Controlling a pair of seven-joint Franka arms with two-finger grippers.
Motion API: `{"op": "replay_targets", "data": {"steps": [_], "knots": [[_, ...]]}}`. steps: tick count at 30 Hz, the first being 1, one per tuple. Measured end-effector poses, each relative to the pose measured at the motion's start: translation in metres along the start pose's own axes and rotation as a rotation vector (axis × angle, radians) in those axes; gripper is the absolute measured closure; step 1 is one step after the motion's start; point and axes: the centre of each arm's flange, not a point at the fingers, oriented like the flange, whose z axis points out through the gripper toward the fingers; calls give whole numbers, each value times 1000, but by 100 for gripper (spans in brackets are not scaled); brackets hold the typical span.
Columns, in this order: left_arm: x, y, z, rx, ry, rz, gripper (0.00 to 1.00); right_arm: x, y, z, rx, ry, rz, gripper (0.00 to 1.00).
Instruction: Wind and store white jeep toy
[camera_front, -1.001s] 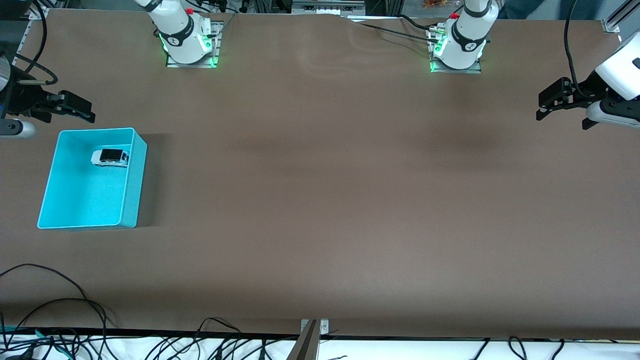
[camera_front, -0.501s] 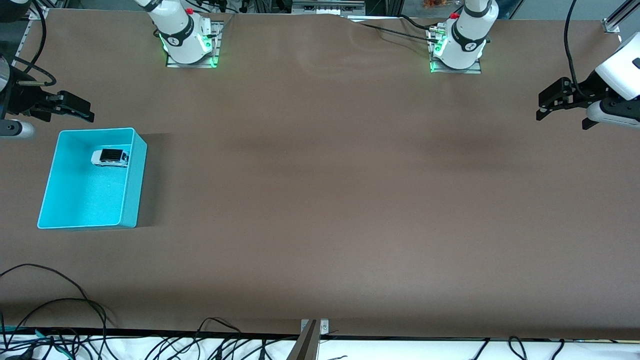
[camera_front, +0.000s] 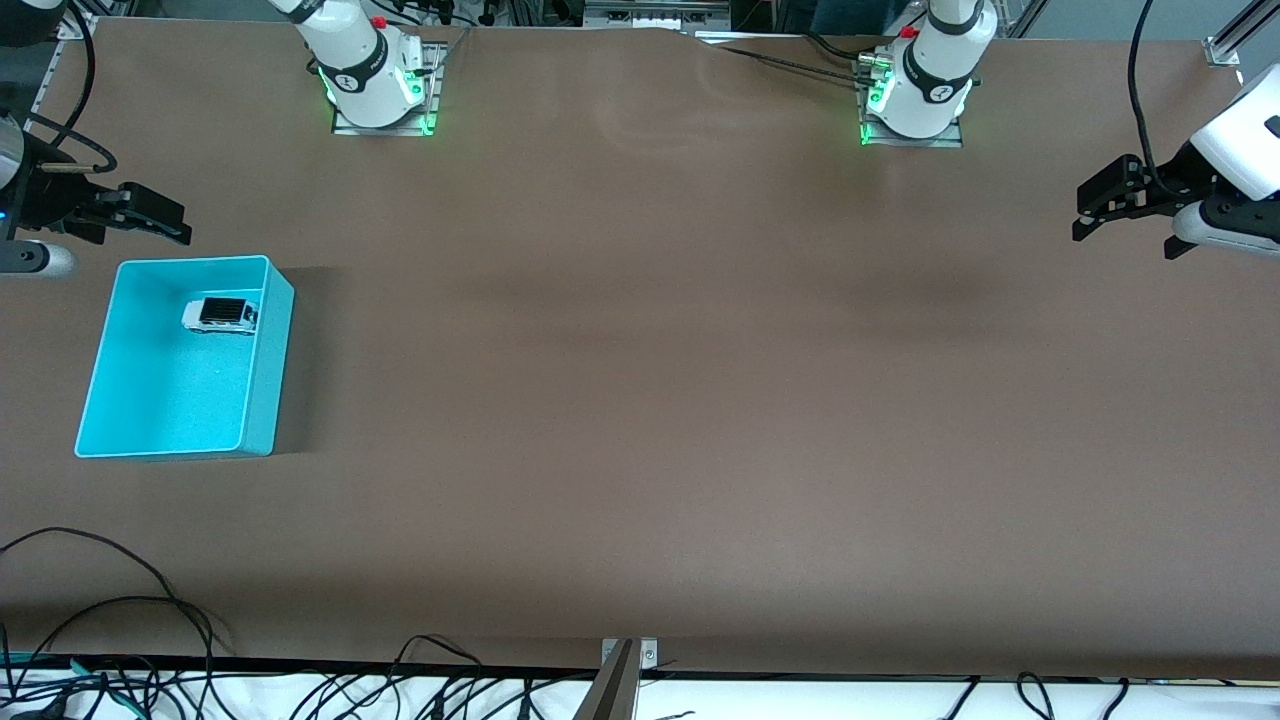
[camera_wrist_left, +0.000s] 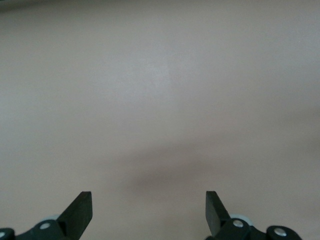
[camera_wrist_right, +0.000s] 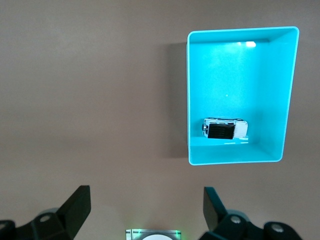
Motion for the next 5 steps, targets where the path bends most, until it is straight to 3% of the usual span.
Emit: {"op": "replay_targets", "data": {"steps": [5], "knots": [[0, 0, 0, 0, 0, 0, 0, 0, 0, 0, 0, 0, 0, 0]]}}
